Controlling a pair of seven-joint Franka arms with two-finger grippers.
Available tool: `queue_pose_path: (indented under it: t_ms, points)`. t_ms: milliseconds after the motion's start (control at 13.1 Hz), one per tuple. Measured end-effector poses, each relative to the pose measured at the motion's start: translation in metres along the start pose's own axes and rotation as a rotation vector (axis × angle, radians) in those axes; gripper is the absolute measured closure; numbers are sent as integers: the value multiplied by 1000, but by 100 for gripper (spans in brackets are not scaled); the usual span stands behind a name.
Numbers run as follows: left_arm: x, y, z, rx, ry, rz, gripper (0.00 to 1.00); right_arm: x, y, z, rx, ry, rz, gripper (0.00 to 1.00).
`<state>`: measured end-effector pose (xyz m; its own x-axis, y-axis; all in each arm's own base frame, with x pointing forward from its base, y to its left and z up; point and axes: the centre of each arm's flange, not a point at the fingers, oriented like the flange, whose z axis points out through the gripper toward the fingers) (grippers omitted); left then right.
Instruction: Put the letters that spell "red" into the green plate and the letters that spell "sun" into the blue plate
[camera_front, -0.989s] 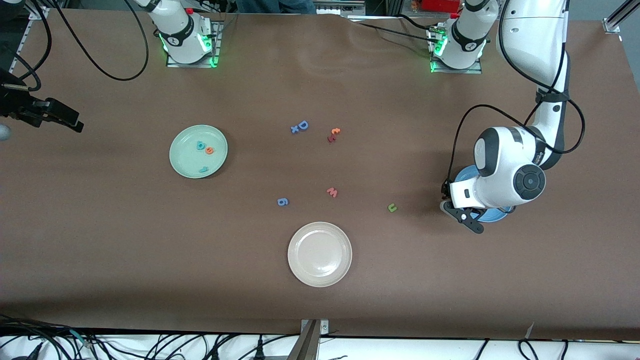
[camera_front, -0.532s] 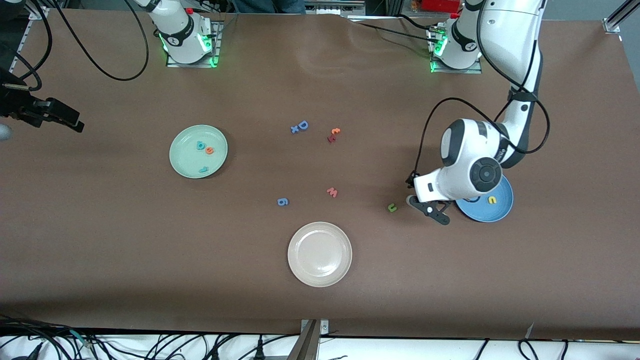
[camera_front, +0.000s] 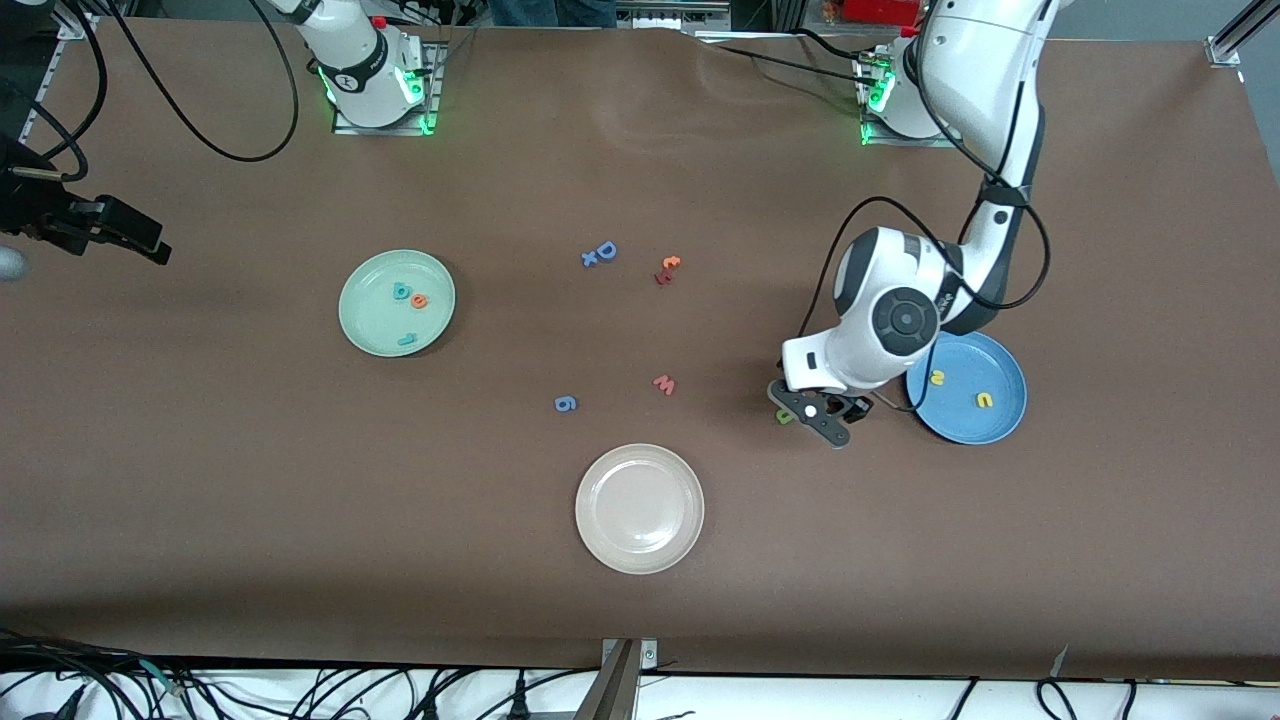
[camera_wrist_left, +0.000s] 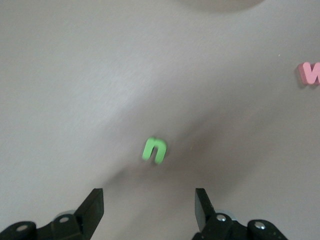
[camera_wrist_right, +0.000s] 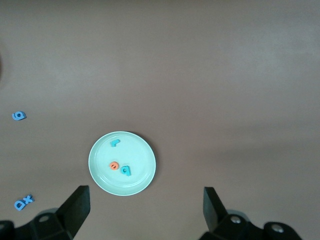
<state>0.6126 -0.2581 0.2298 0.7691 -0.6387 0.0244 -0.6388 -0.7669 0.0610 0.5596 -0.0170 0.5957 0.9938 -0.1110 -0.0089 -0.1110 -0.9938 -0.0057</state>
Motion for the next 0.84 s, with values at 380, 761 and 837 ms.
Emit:
queue_pose_path:
  t_ms: [380,761,837]
  points:
    - [7,18,43,37,20,105,19,0,0,0,0,0,-1,0]
    - [6,7,43,90,29,192,20,-1,-7,0,0,0,-13,0]
    - [6,7,46,91,27,198,20,-1,-7,0,0,0,-12,0]
